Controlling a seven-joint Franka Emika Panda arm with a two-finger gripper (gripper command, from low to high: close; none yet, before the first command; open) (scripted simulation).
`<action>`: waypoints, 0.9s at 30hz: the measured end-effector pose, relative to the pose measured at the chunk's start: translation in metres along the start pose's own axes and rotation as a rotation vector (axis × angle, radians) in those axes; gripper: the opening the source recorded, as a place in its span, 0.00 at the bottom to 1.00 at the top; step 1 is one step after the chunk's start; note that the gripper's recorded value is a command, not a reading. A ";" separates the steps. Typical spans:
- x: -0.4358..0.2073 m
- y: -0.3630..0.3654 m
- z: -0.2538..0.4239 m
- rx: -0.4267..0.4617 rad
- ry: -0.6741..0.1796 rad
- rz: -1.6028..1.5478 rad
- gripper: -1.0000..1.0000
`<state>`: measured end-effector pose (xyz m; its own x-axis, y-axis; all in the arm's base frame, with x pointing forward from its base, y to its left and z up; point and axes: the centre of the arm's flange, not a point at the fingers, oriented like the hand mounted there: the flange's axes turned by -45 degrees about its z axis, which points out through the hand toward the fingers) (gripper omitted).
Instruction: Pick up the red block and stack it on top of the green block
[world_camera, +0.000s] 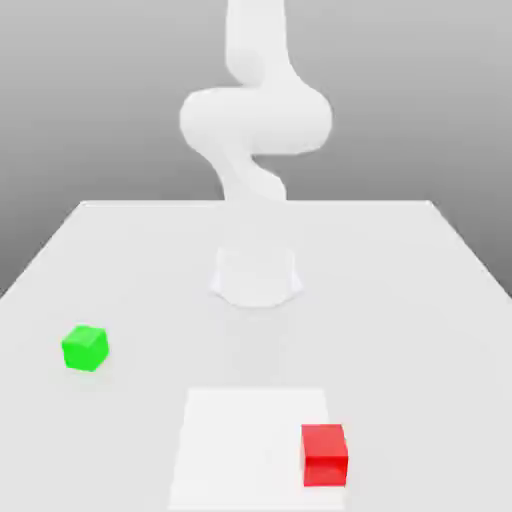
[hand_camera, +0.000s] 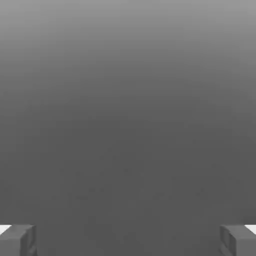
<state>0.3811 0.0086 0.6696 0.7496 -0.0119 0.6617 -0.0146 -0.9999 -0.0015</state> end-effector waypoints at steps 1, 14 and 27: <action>-0.002 -0.004 0.023 -0.004 -0.033 -0.002 0.50; -0.107 -0.044 0.269 -0.018 -0.428 -0.022 0.50; -0.281 -0.072 0.416 0.010 -0.721 -0.028 0.50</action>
<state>0.4471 0.0808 0.1715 0.9999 0.0145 0.0021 0.0145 -0.9999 -0.0007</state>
